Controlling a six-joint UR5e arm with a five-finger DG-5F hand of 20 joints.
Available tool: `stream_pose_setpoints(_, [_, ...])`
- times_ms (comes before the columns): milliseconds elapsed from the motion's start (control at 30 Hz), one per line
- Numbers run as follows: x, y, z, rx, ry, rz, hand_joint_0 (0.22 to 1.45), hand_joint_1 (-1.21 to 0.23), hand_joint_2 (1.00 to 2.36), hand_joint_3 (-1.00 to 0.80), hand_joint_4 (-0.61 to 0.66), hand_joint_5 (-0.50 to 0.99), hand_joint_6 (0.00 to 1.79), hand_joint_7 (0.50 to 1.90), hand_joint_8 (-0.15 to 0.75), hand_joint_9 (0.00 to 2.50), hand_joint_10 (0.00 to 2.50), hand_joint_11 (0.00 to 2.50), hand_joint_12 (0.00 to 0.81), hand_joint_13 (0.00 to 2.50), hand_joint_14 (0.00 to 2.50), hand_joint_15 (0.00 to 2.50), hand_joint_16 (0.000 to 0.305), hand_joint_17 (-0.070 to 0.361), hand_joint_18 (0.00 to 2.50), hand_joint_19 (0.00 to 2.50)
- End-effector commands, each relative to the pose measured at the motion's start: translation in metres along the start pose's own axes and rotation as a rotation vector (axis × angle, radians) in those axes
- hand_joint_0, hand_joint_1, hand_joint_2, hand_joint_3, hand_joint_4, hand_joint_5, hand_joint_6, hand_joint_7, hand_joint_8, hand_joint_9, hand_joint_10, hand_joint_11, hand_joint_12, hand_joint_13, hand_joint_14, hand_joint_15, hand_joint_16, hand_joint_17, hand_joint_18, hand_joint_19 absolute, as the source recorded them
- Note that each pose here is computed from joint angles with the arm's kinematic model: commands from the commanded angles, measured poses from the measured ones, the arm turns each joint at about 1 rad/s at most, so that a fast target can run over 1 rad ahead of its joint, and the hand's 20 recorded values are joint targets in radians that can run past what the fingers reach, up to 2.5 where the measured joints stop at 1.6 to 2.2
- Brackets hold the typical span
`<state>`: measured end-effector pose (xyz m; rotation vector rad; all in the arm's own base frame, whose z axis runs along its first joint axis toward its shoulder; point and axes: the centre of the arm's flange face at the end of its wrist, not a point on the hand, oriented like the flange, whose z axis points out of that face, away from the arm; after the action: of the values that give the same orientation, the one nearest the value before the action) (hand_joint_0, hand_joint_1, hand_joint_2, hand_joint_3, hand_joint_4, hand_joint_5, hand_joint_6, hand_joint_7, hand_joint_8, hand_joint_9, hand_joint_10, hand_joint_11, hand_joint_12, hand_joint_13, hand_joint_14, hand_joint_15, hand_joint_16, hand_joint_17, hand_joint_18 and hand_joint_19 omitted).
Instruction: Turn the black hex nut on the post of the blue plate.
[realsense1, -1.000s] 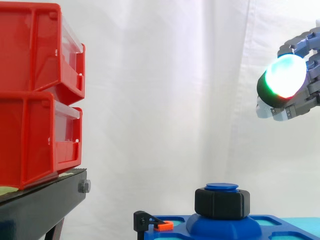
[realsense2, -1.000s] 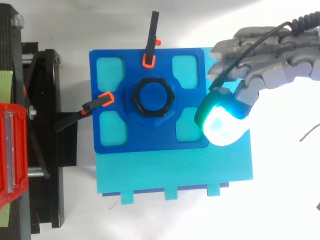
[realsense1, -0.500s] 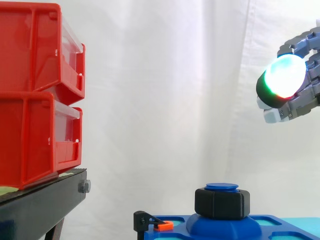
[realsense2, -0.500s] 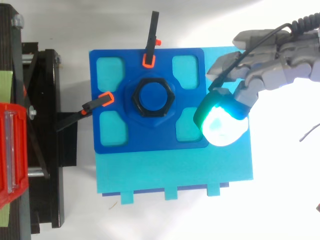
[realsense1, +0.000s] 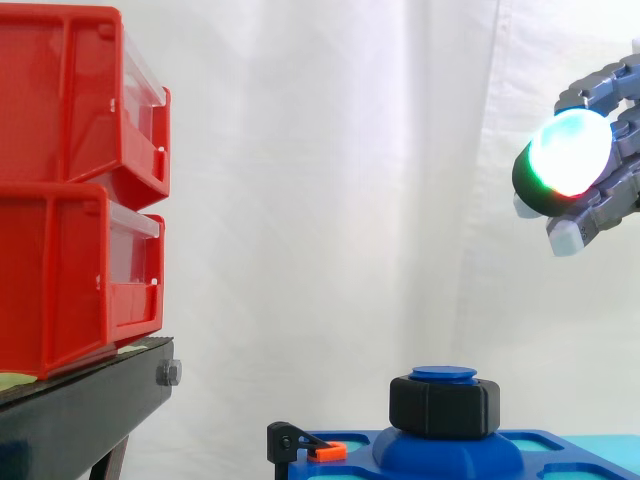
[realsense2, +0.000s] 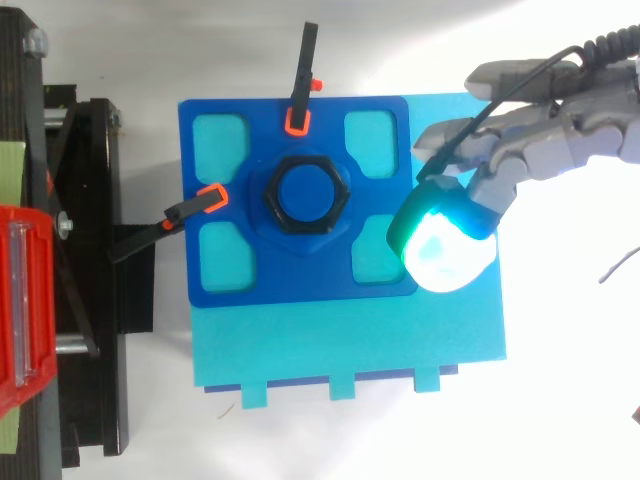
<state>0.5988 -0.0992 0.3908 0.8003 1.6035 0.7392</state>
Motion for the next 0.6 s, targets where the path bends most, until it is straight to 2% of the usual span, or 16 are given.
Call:
stream_pose_setpoints(0, [0.0, 0.0, 0.0, 0.0, 0.0, 0.0, 0.45, -0.52, 1.0, -0.5, 0.12, -0.24, 0.5, 0.7, 0.228, 0.22, 0.0, 0.0, 0.36, 0.42, 0.01, 0.18, 0.07, 0.157, 0.0, 0.03])
stream_pose_setpoints(467, [-0.0004, 0.0007, -0.0005, -0.001, -0.001, 0.0, 0.45, -0.53, 1.0, -0.5, 0.13, -0.23, 0.5, 0.71, 0.232, 0.24, 0.0, 0.0, 0.339, 0.42, 0.0, 0.11, 0.07, 0.158, 0.0, 0.02])
stream_pose_setpoints(567, [0.0, 0.0, 0.0, 0.0, 0.0, 0.0, 0.45, -0.53, 1.0, -0.5, 0.13, -0.23, 0.5, 0.72, 0.225, 0.19, 0.0, 0.0, 0.347, 0.41, 0.01, 0.17, 0.071, 0.16, 0.0, 0.01])
